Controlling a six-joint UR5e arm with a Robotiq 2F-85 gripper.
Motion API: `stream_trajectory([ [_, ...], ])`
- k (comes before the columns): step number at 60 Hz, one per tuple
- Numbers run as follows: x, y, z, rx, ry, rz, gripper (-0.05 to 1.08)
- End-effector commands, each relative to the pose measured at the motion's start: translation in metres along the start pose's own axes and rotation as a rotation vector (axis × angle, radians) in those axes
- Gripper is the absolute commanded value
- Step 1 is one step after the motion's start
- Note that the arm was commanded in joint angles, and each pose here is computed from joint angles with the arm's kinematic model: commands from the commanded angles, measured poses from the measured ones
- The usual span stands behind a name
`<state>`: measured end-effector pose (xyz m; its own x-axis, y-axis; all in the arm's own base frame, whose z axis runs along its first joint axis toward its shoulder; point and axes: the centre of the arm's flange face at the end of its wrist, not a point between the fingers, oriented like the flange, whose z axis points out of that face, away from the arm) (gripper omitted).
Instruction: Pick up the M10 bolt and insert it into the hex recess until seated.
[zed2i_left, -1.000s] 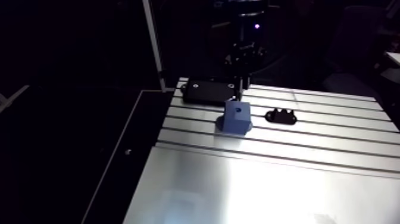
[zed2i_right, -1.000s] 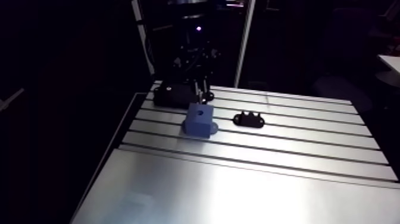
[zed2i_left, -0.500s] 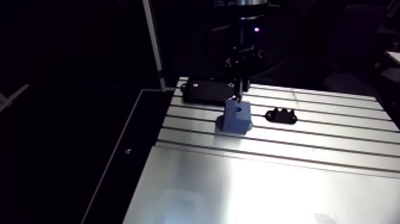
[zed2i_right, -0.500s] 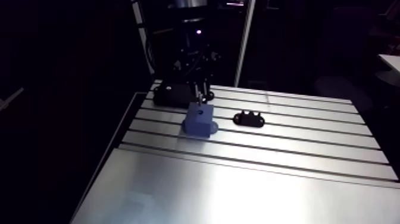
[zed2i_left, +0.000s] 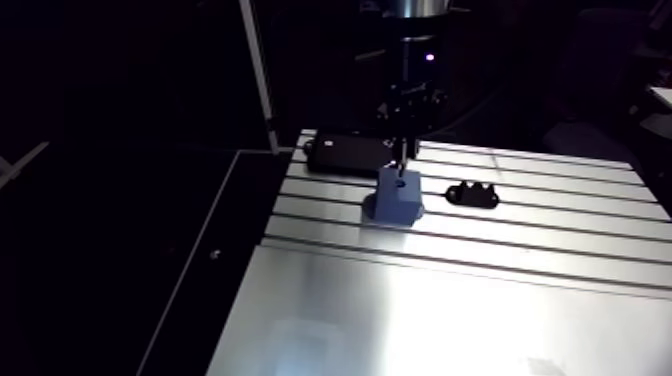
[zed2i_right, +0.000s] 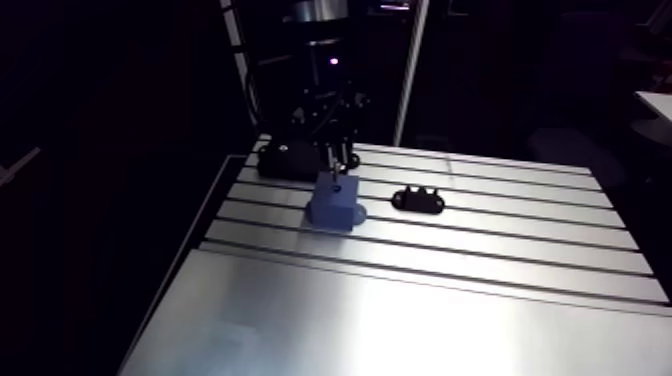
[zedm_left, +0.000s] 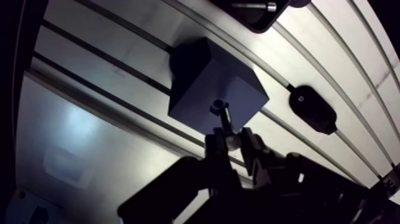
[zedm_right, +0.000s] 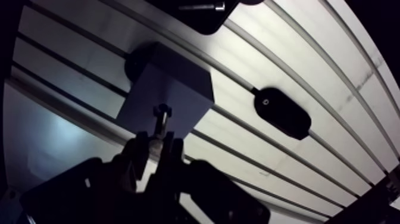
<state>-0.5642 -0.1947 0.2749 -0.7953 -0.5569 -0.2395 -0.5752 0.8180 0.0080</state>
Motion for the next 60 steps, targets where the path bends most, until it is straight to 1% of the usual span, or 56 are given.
stream_trajectory([
  [1,0.0,0.0,0.003,0.002,-0.005,-0.001,0.96],
  [30,0.0,-0.001,0.008,0.007,-0.013,-0.005,0.96],
  [43,0.001,-0.001,0.009,0.003,-0.005,-0.003,0.96],
  [60,-0.002,-0.003,0.017,0.006,-0.015,-0.006,0.96],
])
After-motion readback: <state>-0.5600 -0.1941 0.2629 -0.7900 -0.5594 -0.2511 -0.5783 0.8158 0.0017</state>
